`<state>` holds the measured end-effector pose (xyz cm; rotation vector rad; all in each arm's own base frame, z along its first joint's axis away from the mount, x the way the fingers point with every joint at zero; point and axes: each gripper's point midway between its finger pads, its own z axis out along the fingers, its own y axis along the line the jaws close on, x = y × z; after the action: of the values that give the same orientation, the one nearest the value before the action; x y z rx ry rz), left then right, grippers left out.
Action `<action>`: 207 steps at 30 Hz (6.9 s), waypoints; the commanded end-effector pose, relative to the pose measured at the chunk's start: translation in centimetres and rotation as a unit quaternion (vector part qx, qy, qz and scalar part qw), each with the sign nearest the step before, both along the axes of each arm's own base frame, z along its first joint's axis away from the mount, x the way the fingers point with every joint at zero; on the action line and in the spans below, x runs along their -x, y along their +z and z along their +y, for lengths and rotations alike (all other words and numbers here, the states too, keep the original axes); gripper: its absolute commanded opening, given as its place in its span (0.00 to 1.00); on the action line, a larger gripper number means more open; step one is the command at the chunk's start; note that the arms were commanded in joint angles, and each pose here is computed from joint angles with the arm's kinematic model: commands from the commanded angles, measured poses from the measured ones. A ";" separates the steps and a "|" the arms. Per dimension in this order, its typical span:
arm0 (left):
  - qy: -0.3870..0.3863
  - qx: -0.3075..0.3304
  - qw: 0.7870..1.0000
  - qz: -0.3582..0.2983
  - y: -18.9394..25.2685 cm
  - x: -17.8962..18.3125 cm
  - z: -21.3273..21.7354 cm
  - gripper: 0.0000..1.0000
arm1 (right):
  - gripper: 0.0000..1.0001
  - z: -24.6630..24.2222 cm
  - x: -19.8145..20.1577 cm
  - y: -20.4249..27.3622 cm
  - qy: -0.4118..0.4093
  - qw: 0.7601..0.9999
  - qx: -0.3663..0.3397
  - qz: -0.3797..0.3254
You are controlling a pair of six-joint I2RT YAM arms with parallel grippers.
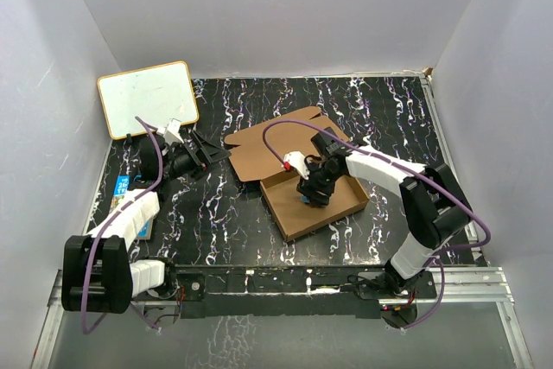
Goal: Fold the paper box
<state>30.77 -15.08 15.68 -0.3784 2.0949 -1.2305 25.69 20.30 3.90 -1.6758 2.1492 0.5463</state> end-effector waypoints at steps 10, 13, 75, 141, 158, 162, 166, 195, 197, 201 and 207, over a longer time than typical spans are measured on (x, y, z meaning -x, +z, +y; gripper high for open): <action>-0.006 -0.007 1.000 -0.005 0.5 -0.3 -0.7 0.78 | 0.99 -1.5 -3.1 8.9 -0.034 0.990 -0.110 -0.077; -0.006 -0.027 1.000 -0.005 0.2 -0.2 -1.1 0.78 | 0.99 -3.0 -5.1 11.6 -0.061 0.983 -0.123 -0.119; 0.031 0.007 0.991 0.127 -12.2 -9.2 -2.0 0.33 | 1.00 -9.6 -9.8 13.2 -0.278 0.884 -0.376 0.014; -0.158 -0.177 0.869 -0.434 5.8 -5.9 -4.4 0.00 | 0.92 -12.2 -13.9 17.0 -0.211 0.889 -0.404 -0.045; -0.153 -0.171 0.871 -0.435 6.4 -5.9 -4.5 0.00 | 0.29 -9.7 -11.9 16.4 -0.184 0.895 -0.406 -0.026; -0.152 -0.165 0.876 -0.427 6.3 -5.9 -4.5 0.00 | 0.10 -9.9 -11.9 17.2 -0.174 0.899 -0.398 -0.048; -0.158 -0.158 0.888 -0.402 5.9 -6.1 -4.5 0.01 | 0.08 -10.1 -12.5 18.1 -0.165 0.905 -0.386 -0.068; -0.135 -0.155 0.920 -0.334 8.0 -10.0 -5.7 0.00 | 0.08 -9.3 -16.9 23.7 -0.205 0.896 -0.358 -0.165; -0.106 -0.174 0.918 -0.341 8.7 -11.0 -5.8 0.00 | 0.08 -8.8 -17.7 24.6 -0.220 0.889 -0.359 -0.181; -0.048 -0.203 0.910 -0.358 9.6 -12.8 -6.1 0.00 | 0.08 -7.4 -19.4 26.2 -0.247 0.876 -0.353 -0.217; 0.015 -0.231 0.900 -0.370 10.4 -15.0 -7.9 0.00 | 0.08 -4.9 -21.5 27.8 -0.299 0.849 -0.358 -0.249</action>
<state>44.49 -20.63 22.32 0.2697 1.7330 -0.7161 45.64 12.06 24.35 -0.6492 1.8357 0.5977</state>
